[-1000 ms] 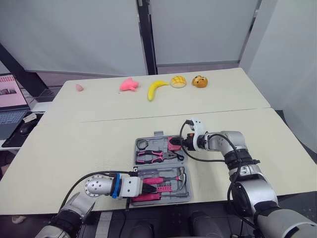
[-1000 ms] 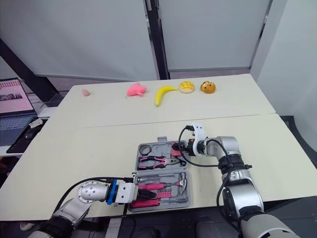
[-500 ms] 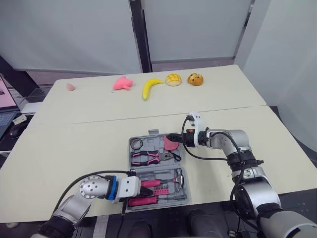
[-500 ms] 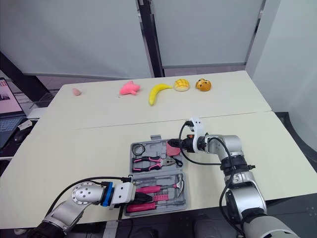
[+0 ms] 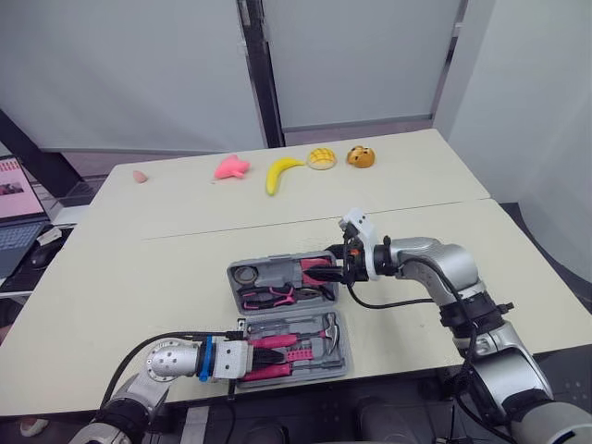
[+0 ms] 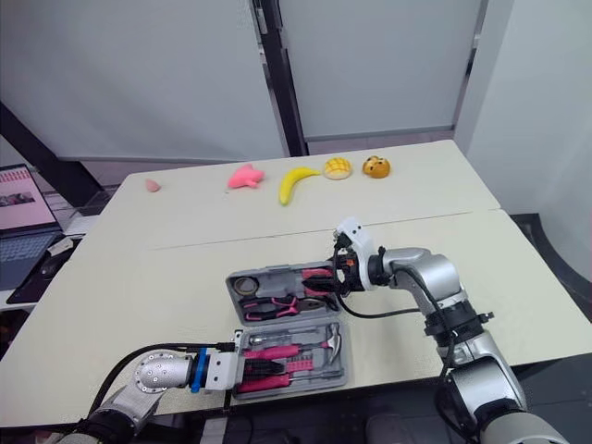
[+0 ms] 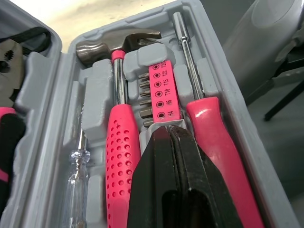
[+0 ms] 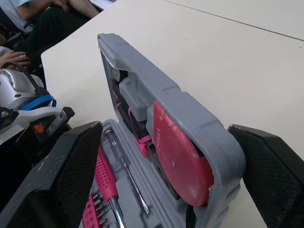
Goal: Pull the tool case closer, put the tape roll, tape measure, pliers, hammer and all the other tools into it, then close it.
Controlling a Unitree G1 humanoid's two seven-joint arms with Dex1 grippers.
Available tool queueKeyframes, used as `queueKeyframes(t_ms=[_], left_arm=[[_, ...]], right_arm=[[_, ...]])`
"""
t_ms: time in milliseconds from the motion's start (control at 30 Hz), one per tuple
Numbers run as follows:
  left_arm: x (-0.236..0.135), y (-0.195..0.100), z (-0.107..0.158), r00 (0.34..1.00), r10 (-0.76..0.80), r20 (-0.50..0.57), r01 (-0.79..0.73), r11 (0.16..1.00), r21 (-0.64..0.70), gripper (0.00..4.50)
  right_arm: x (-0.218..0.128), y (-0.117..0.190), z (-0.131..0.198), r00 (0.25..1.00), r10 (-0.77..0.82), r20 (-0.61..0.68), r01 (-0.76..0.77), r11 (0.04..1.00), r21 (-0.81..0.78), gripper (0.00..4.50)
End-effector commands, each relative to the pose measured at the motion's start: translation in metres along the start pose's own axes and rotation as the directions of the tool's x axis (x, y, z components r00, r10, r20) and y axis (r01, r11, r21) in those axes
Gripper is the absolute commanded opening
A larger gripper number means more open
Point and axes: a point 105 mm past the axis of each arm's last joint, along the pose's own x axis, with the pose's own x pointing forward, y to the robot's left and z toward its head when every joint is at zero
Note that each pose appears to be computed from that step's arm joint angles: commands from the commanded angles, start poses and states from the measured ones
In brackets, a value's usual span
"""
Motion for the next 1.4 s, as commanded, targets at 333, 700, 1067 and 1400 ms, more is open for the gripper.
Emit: queueKeyframes(t_ms=[333, 700, 1067, 1400], left_arm=[[-0.123, -0.011, 0.013, 1.0, -0.012, 0.024, 0.022, 0.885, -0.465, 0.0], [-0.1, 0.109, 0.091, 0.993, 0.116, -0.007, -0.101, 0.834, -0.543, 0.0], [-0.071, 0.094, 0.141, 0.999, 0.034, -0.031, -0.045, 0.867, -0.496, 0.0], [-0.07, 0.07, 0.135, 0.996, -0.035, -0.082, -0.007, 0.886, -0.463, 0.0]], right_arm=[[-0.005, 0.038, 0.014, 0.997, 0.08, -0.006, -0.08, 0.977, -0.198, 4.49], [-0.018, 0.055, 0.028, 0.996, 0.075, 0.041, -0.057, 0.94, -0.338, 4.49], [-0.029, 0.054, 0.014, 0.999, 0.019, 0.032, -0.006, 0.933, -0.361, 4.49], [-0.037, 0.055, 0.005, 1.0, -0.004, 0.012, 0.008, 0.912, -0.41, 4.49]])
